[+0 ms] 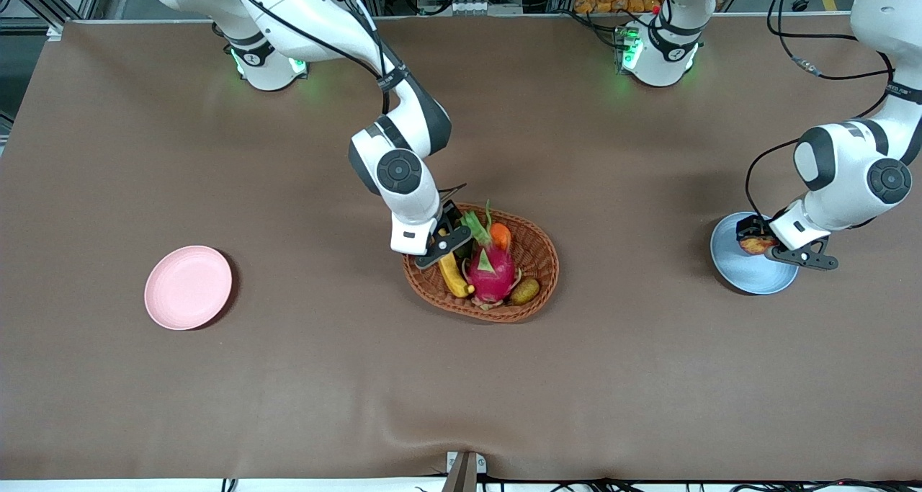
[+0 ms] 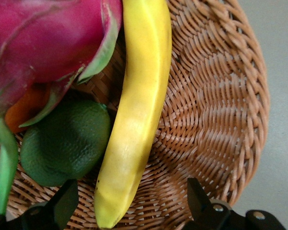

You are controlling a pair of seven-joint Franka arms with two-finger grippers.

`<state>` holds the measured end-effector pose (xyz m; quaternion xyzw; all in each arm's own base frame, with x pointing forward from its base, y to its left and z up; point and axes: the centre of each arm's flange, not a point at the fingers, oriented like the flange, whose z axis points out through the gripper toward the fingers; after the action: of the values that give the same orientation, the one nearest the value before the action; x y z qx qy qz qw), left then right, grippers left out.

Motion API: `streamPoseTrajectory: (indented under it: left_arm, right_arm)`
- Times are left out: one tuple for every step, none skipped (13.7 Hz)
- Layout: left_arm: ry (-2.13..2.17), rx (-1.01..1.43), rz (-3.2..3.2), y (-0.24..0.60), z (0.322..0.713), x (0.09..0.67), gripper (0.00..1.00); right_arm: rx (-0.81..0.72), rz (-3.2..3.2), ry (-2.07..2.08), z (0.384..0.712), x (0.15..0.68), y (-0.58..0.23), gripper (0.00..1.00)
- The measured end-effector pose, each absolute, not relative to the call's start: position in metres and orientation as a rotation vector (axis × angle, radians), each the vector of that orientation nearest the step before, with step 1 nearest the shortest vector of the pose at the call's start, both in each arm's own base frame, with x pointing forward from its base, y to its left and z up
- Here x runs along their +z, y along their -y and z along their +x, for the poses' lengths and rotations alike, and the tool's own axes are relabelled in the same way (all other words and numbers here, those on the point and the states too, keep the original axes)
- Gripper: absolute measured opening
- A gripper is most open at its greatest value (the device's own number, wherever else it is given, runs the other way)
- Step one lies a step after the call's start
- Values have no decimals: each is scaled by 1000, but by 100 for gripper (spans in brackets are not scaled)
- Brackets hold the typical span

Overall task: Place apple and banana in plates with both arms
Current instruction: 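Lower the right gripper onto the banana while the left gripper releases the apple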

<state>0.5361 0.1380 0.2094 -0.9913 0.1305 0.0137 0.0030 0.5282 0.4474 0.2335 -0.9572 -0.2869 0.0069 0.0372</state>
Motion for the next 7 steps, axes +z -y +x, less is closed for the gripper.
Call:
streamPoseTrajectory:
  left_arm:
    - [-441,31,-3101,-139,539,213,100]
    - [-464,22,-3094,-140,543,219,100]
    - [-488,25,-3088,-137,547,229,100]
    - [-509,44,-3084,-131,553,243,100]
    - [-535,83,-3080,-122,561,263,100]
    - [-561,134,-3075,-113,570,285,100]
    - [-585,189,-3070,-104,580,313,100]
  right_arm:
    - [26,-2939,883,527,231,-448,100]
    - [33,-2940,886,525,229,-448,97]
    - [42,-2941,890,523,226,-448,96]
    - [47,-2942,894,521,224,-449,88]
    - [50,-2942,897,520,222,-450,88]
    - [52,-2943,898,519,221,-450,79]
    - [53,-2943,899,519,221,-450,70]
